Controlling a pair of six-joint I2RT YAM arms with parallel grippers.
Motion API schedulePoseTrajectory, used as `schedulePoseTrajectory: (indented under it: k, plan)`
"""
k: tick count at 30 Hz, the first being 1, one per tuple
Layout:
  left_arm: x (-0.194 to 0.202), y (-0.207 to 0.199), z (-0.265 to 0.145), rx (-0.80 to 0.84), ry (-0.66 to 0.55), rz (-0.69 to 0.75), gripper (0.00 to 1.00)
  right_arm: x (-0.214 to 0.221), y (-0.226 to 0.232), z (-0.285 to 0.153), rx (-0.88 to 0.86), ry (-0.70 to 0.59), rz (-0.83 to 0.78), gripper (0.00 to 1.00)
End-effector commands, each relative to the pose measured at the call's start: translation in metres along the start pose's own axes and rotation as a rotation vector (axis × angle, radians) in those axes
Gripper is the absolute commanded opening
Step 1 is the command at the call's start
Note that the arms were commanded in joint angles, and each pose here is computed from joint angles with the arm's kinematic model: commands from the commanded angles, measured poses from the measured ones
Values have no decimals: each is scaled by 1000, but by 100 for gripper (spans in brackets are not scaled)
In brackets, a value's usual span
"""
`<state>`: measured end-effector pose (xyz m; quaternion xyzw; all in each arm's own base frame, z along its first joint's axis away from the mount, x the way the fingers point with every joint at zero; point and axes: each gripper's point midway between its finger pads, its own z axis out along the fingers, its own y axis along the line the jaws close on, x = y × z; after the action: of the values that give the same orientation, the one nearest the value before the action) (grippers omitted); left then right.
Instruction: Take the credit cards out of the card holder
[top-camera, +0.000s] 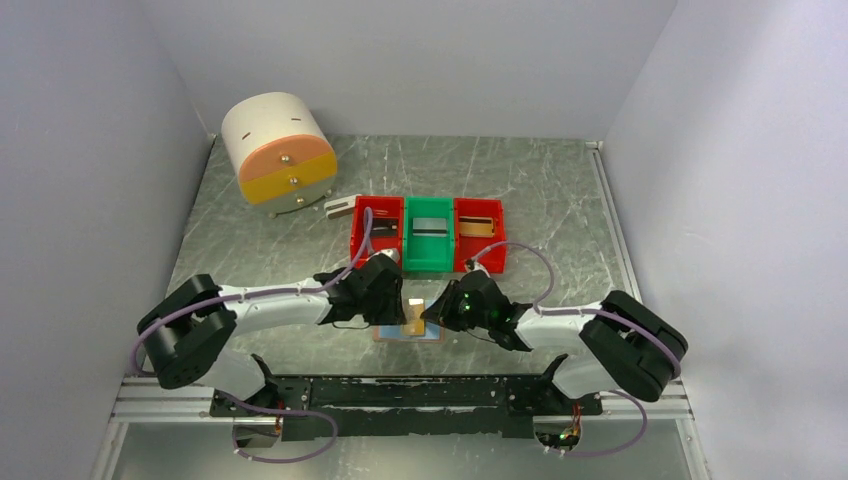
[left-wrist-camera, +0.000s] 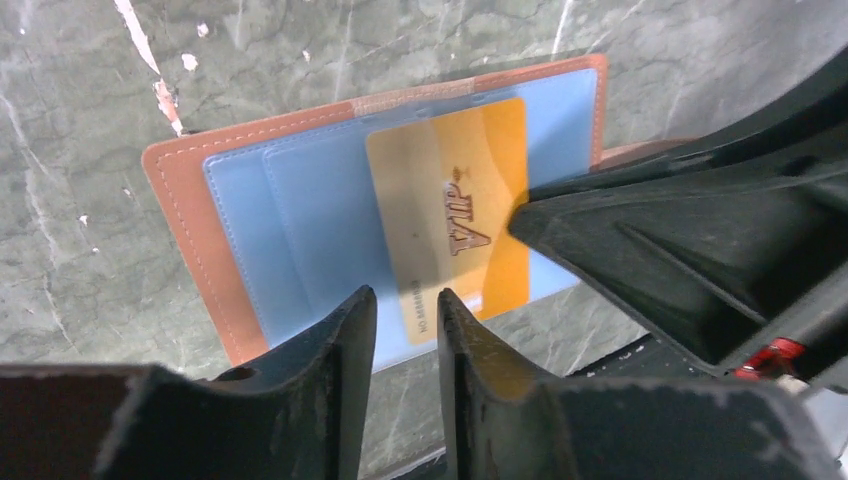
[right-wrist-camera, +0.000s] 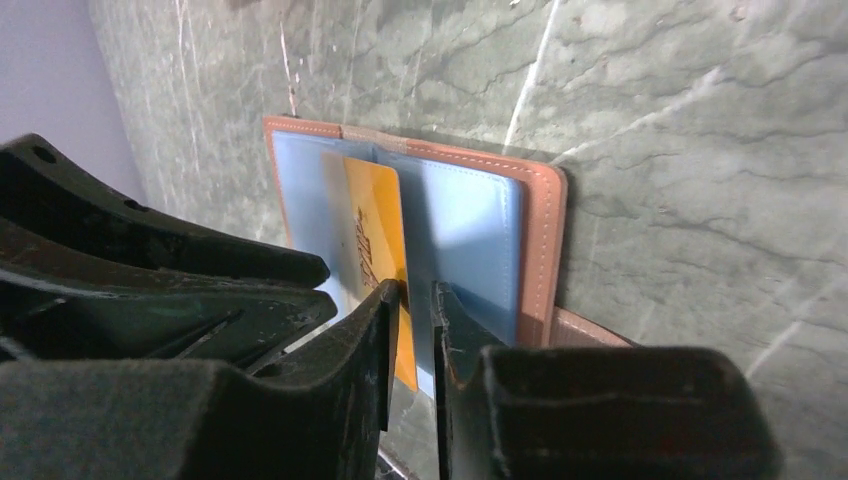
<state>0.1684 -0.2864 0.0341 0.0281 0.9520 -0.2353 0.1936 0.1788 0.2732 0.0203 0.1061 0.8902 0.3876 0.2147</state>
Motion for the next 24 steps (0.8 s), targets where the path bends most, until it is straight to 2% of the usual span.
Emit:
schedulePoseTrajectory:
  k: [1, 5, 10, 13, 18, 24]
  plan:
    - [5, 3, 5, -34, 22, 31, 33, -5, -25, -2, 113, -38, -40, 23]
    - [11, 10, 8, -63, 32, 27, 28, 1, -20, 1, 92, -1, -40, 24]
    - [16, 22, 9, -132, 40, 46, 22, 5, -12, 1, 30, 7, -14, 38]
    - [18, 24, 9, -141, 39, 54, 20, 7, -7, 3, 1, 21, -13, 39]
    - [20, 25, 11, -147, 40, 55, 18, 9, -3, 5, -20, 42, -12, 36]
    - [23, 27, 12, -174, 45, 56, 16, 14, -4, 6, -24, 56, -6, 26]
